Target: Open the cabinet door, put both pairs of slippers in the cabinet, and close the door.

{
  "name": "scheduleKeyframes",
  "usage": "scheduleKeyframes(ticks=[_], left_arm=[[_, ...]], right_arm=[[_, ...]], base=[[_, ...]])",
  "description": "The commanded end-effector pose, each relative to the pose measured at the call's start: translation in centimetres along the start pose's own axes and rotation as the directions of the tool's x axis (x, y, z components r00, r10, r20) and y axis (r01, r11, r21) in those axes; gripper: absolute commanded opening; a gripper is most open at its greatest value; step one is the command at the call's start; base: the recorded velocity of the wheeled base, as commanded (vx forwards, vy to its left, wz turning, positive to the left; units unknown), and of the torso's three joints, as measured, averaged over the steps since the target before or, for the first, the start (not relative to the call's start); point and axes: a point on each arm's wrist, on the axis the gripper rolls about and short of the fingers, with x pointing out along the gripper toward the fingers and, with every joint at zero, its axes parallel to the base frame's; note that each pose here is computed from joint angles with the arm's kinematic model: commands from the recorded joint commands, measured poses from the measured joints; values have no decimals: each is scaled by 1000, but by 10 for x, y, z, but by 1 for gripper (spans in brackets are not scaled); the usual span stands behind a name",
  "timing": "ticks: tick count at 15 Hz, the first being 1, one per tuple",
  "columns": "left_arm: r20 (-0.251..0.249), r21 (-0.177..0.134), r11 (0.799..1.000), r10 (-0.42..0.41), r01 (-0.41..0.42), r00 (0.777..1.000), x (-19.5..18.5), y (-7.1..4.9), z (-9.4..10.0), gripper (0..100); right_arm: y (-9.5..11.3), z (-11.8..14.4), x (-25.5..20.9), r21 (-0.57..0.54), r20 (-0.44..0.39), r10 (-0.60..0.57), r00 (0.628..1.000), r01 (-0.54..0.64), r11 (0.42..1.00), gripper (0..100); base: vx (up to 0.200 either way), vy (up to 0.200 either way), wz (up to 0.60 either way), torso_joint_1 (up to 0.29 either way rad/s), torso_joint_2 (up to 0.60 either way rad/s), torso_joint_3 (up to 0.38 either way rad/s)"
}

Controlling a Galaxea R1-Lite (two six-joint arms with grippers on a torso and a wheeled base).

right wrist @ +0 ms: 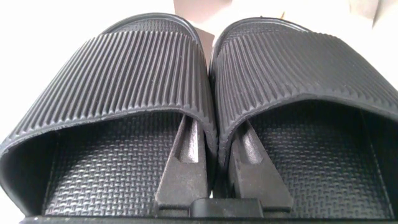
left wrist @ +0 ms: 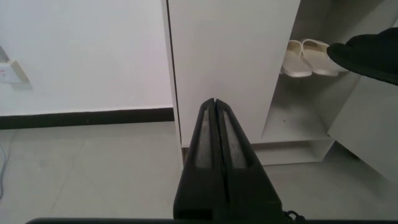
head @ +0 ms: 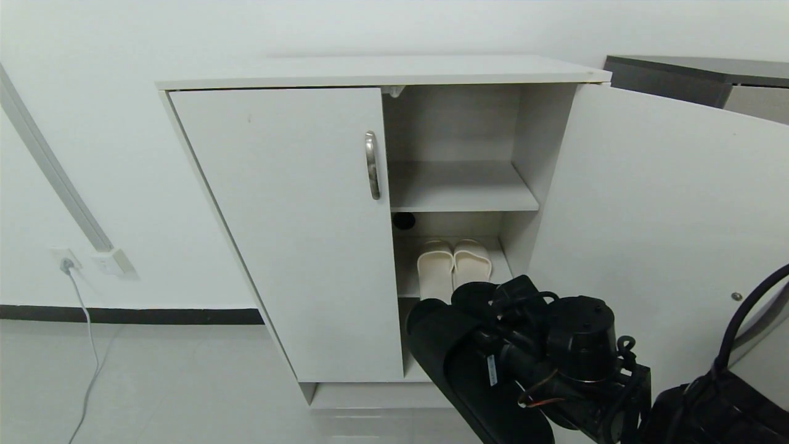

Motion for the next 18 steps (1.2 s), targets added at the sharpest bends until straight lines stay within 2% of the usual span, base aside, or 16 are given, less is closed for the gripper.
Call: scheduleKeyframes(ticks=[1, 4, 7, 8, 10, 12, 15, 18], left_arm=[[0, -2, 1000, 0, 0, 1000, 0, 0, 0, 0], [0, -2, 1000, 0, 0, 1000, 0, 0, 0, 0], [0, 0, 1000, 0, 0, 1000, 0, 0, 0, 0], [0, 0, 1000, 0, 0, 1000, 0, 0, 0, 0], [0, 0, 1000, 0, 0, 1000, 0, 0, 0, 0], [0, 0, 1000, 0, 0, 1000, 0, 0, 0, 0], [0, 0, 1000, 0, 0, 1000, 0, 0, 0, 0], [0, 0, 1000, 0, 0, 1000, 0, 0, 0, 0]], right_arm=[[0, -1, 0, 0, 3, 3, 1000, -3, 1000, 0], [3, -8, 8, -34, 26, 0, 1000, 1, 999, 0], [20, 3, 32, -16, 122, -136, 983, 139, 990, 0], [26, 8, 41, 0, 120, -183, 976, 185, 983, 0], [33, 27, 50, 78, 118, -266, 957, 258, 963, 0], [35, 44, 48, 95, 95, -352, 931, 343, 934, 0], [41, 74, 37, 83, 76, -374, 925, 367, 926, 0], [44, 110, 42, 153, 79, -442, 894, 427, 891, 0]], base=[[0, 0, 0, 0, 0, 0], [0, 0, 0, 0, 0, 0], [0, 0, 0, 0, 0, 0], [0, 0, 0, 0, 0, 0], [0, 0, 0, 0, 0, 0], [0, 0, 0, 0, 0, 0], [0, 0, 0, 0, 0, 0], [0, 0, 0, 0, 0, 0]])
